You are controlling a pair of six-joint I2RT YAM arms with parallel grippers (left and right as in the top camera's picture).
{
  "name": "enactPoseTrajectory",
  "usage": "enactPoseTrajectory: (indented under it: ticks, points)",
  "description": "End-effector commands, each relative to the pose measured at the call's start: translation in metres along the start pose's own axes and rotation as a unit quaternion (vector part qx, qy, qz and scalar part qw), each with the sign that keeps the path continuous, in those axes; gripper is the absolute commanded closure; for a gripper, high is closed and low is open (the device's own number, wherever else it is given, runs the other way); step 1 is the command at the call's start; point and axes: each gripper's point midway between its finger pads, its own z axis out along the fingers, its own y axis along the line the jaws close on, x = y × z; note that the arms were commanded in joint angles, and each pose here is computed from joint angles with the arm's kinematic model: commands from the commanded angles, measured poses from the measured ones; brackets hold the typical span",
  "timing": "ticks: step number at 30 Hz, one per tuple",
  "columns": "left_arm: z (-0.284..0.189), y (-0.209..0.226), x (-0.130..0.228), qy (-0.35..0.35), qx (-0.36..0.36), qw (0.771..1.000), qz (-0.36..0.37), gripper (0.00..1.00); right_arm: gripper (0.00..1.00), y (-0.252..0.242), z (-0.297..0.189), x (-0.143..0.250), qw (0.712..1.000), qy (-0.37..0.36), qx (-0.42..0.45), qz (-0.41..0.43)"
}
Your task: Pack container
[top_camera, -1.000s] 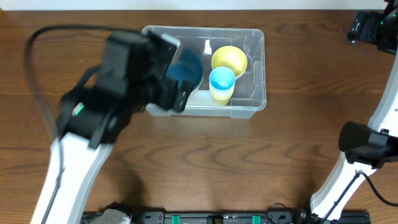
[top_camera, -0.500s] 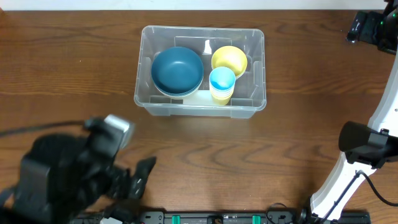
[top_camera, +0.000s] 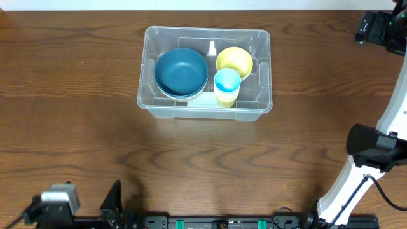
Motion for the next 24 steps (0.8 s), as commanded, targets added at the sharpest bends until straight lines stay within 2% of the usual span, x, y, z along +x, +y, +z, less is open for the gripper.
enactPoseTrajectory:
  ticks: [1, 8, 12, 19, 24]
  points:
    - [0.026, 0.004, 0.013, -0.029, -0.008, 0.999, -0.014, 0.02, 0.01, -0.006, -0.014, -0.002, 1.0, -0.017, 0.002, -0.001]
    - [0.111, -0.013, 0.0, -0.147, 0.068, 0.987, -0.002, 0.02, 0.01, -0.005, -0.014, -0.002, 1.0, -0.017, 0.002, -0.001]
    - [0.149, -0.017, 0.012, -0.197, 0.1, 0.975, 0.01, 0.02, 0.01, -0.005, -0.014, -0.002, 1.0, -0.017, 0.002, -0.001]
    - [0.175, -0.014, 0.052, -0.204, 0.115, 0.972, 0.007, 0.02, 0.01, -0.005, -0.014, -0.002, 1.0, -0.017, 0.002, -0.001]
    - [0.189, -0.008, 0.083, -0.177, 0.109, 0.978, 0.005, 0.02, 0.01, -0.005, -0.014, -0.002, 1.0, -0.017, 0.002, -0.001]
